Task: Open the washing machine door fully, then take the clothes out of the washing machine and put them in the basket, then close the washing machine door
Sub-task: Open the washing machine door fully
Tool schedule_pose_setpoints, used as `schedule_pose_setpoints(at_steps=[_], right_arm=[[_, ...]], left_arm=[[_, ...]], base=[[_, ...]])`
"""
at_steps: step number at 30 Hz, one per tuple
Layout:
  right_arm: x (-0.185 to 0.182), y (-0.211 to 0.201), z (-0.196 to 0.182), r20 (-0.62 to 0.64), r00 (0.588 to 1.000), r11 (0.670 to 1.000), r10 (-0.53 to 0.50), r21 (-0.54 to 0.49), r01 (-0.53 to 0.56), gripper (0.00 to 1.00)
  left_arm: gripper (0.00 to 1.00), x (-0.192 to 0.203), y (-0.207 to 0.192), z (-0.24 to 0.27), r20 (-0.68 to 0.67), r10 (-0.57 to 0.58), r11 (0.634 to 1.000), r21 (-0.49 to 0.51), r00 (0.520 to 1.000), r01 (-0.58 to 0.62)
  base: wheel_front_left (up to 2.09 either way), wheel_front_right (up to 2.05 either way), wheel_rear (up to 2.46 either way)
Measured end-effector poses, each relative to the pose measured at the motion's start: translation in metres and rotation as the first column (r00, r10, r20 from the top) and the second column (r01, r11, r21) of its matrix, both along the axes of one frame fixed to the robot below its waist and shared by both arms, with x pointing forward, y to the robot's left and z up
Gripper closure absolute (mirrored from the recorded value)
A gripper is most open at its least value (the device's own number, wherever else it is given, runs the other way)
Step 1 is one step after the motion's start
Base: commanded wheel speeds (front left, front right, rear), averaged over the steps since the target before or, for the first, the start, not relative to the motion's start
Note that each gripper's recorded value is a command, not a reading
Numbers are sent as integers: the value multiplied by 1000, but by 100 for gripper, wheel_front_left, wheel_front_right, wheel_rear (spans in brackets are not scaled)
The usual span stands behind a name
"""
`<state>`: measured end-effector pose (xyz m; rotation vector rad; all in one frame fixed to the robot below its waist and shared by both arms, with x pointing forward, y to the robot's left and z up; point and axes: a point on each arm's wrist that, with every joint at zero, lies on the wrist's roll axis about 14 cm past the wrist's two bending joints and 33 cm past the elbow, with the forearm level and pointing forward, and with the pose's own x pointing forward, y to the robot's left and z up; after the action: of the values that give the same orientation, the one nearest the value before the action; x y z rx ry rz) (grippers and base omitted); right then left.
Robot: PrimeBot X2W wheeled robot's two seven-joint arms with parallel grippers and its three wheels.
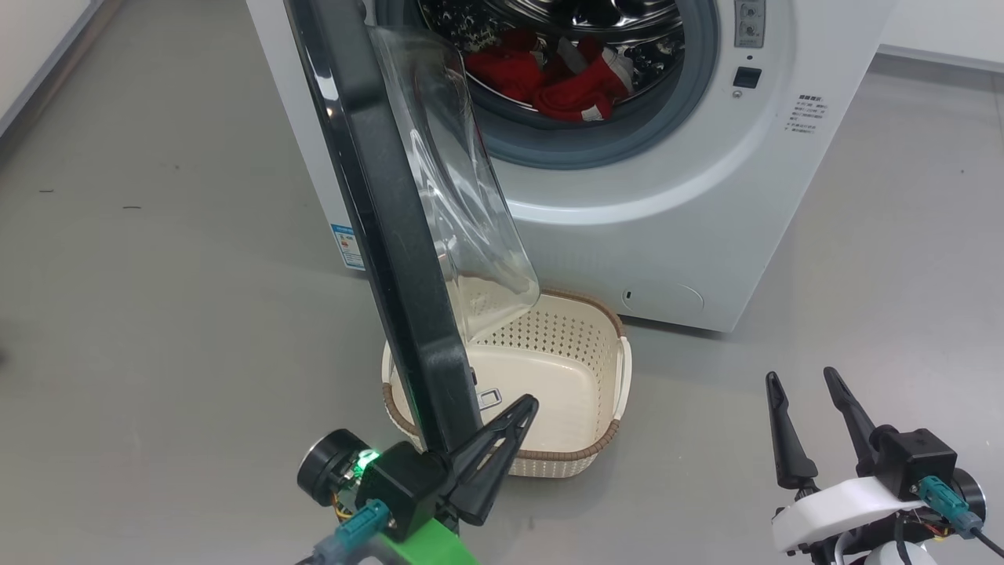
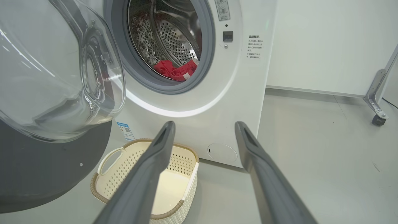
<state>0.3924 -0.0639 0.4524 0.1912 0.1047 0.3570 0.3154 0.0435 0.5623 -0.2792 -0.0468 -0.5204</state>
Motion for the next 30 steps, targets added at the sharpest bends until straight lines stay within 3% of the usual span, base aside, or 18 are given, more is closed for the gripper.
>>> schedule_pose_setpoints(at_steps=[12, 30], right_arm=[[5, -5, 10, 31, 999, 1000, -17, 8, 17, 0], [13, -1, 15, 50, 999, 1000, -11, 19, 10, 0]], left_arm=[[100, 14, 32, -22, -73, 122, 992, 40, 990, -120], [100, 16, 42, -31, -117, 187, 982, 24, 975, -185]], base=[[0, 0, 0], [0, 0, 0]])
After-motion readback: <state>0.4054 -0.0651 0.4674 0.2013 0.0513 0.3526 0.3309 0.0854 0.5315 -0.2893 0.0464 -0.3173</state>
